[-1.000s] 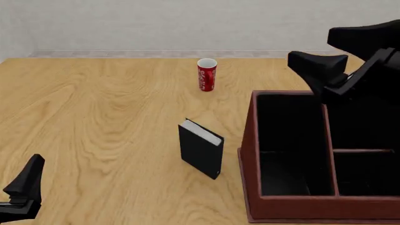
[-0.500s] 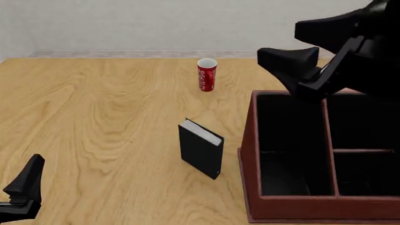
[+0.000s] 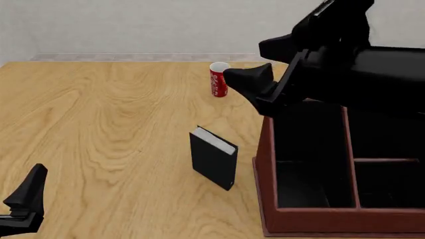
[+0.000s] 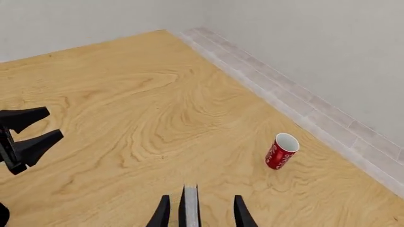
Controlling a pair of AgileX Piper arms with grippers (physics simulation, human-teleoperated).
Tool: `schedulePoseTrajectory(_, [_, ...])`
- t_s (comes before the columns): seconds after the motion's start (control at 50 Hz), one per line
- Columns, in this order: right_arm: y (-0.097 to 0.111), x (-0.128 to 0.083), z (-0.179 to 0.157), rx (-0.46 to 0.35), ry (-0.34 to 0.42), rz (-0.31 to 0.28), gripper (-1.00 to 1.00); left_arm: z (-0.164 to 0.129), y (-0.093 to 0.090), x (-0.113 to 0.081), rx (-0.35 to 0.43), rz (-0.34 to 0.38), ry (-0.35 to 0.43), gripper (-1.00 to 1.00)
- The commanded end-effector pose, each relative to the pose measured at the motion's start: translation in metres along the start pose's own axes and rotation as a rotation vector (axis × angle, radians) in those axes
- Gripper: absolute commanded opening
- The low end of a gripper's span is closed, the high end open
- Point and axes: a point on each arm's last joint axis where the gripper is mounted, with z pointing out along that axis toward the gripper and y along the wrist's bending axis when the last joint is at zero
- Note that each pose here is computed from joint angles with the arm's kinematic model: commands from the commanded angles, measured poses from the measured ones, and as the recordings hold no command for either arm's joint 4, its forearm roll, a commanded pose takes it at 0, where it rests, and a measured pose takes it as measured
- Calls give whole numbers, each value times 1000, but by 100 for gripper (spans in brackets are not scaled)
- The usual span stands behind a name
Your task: Pick up the book and place it in the left compartment of the caddy.
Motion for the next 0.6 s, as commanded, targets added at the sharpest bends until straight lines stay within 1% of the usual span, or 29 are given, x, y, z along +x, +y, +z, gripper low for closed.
schedulePoseTrajectory(0.02, [9, 4, 22, -37, 48, -5, 100, 0, 0, 0, 0, 0, 0, 100])
schedulePoseTrajectory(0.08, [8, 7, 28, -36, 61, -5, 100, 0, 0, 0, 0, 0, 0, 100])
schedulePoseTrajectory(0.12, [9, 9, 35, -42, 83, 10, 100, 0, 0, 0, 0, 0, 0, 100])
schedulePoseTrajectory(0.16, [10, 9, 37, -44, 88, 13, 100, 0, 0, 0, 0, 0, 0, 100])
schedulePoseTrajectory(0.24, [11, 14, 51, -48, 124, 20, 100, 0, 0, 0, 0, 0, 0, 100])
schedulePoseTrajectory(0.34, [10, 14, 59, -48, 144, 23, 100, 0, 0, 0, 0, 0, 0, 100])
schedulePoseTrajectory(0.36, [12, 15, 63, -54, 153, 13, 100, 0, 0, 0, 0, 0, 0, 100])
schedulePoseTrajectory(0.6, [13, 18, 81, -64, 205, 8, 100, 0, 0, 0, 0, 0, 0, 100])
